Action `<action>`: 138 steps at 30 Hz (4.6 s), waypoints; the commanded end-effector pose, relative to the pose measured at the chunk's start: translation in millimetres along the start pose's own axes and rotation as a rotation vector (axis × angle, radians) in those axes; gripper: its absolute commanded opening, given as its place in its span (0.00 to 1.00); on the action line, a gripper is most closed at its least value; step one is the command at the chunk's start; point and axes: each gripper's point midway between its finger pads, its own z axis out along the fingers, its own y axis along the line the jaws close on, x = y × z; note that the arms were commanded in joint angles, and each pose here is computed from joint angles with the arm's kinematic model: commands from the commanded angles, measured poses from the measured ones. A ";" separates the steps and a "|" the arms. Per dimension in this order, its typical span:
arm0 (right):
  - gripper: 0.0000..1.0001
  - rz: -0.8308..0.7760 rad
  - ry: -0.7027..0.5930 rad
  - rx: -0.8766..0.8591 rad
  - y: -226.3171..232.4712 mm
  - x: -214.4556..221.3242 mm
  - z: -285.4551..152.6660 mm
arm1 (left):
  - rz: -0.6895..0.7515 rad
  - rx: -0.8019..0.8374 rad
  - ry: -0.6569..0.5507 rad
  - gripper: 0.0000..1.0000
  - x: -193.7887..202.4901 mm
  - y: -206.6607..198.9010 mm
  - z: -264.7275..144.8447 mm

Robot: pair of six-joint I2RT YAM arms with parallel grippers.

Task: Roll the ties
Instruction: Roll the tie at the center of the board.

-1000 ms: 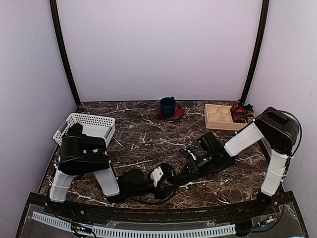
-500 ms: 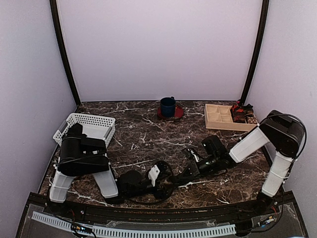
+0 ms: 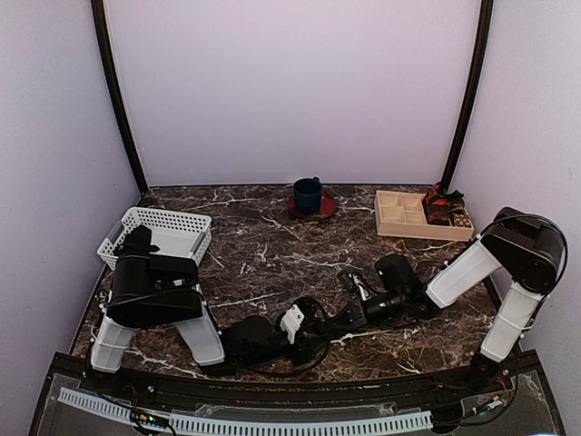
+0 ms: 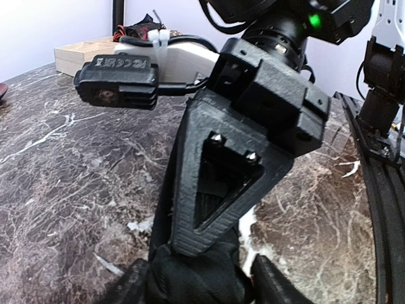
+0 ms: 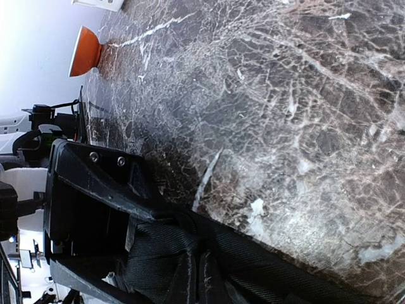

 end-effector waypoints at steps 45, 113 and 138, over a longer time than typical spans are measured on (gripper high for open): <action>0.33 0.134 0.340 0.302 28.5 22.5 1.6 | 0.300 -0.075 0.542 0.31 96.6 18.5 -40.9; 0.00 0.342 0.406 0.111 -34.3 42.4 4.1 | 0.354 0.166 0.205 0.72 46.8 -7.3 -15.8; 0.00 0.322 0.405 0.112 -31.5 31.2 5.7 | 0.301 0.210 0.262 0.38 53.7 5.8 -7.6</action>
